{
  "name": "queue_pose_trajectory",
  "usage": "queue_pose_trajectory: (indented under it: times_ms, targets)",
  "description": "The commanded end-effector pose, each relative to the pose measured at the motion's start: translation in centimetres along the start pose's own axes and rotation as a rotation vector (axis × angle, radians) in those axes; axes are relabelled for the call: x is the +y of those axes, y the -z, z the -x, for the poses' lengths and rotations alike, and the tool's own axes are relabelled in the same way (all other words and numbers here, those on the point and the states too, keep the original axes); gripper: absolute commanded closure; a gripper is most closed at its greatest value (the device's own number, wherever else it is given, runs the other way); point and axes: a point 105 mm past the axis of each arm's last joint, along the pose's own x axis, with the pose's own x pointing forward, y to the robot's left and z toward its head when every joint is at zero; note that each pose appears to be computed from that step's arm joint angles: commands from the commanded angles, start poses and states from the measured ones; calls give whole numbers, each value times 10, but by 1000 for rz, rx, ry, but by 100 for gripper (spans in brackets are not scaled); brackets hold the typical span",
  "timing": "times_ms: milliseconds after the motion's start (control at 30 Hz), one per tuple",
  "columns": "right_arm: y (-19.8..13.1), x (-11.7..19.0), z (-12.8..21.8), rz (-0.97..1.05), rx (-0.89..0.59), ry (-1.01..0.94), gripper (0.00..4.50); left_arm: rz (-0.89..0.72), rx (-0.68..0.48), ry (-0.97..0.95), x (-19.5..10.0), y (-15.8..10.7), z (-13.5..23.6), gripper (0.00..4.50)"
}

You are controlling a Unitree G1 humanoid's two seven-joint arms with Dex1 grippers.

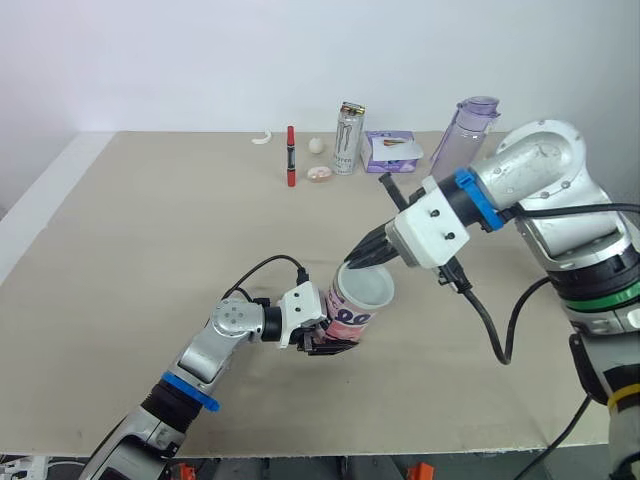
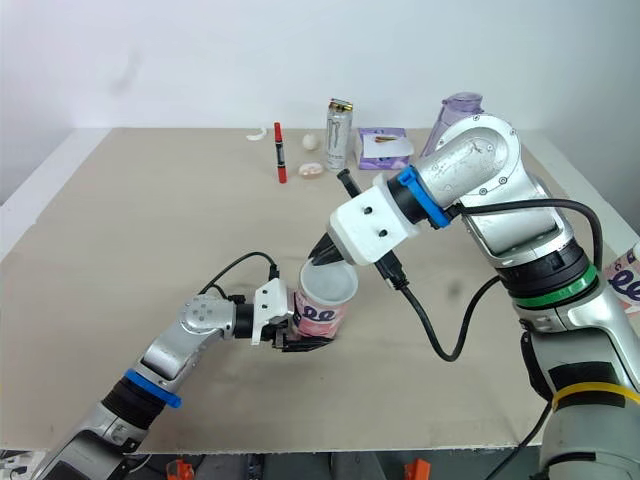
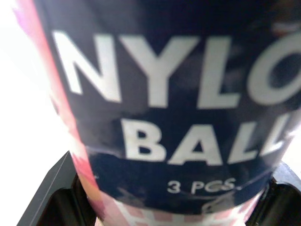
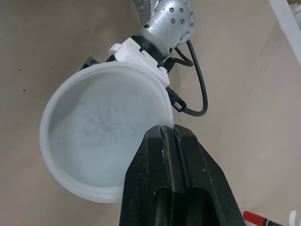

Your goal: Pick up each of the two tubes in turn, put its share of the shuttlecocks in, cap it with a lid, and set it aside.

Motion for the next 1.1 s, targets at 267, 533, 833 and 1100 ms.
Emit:
queue_pose_trajectory:
  times_ms: [267,533,833,1100]
  targets:
    - [4,0,-5,61,16,-42,442,116,180,-112,9,47,17,115]
    - [2,-8,-2,48,-5,13,229,125,183,-114,9,47,18,115]
    - [1,-20,44,-181,-85,185,229,128,187,-116,9,47,20,115]
    - [-12,4,23,-332,-221,120,402,123,186,-113,10,46,20,115]
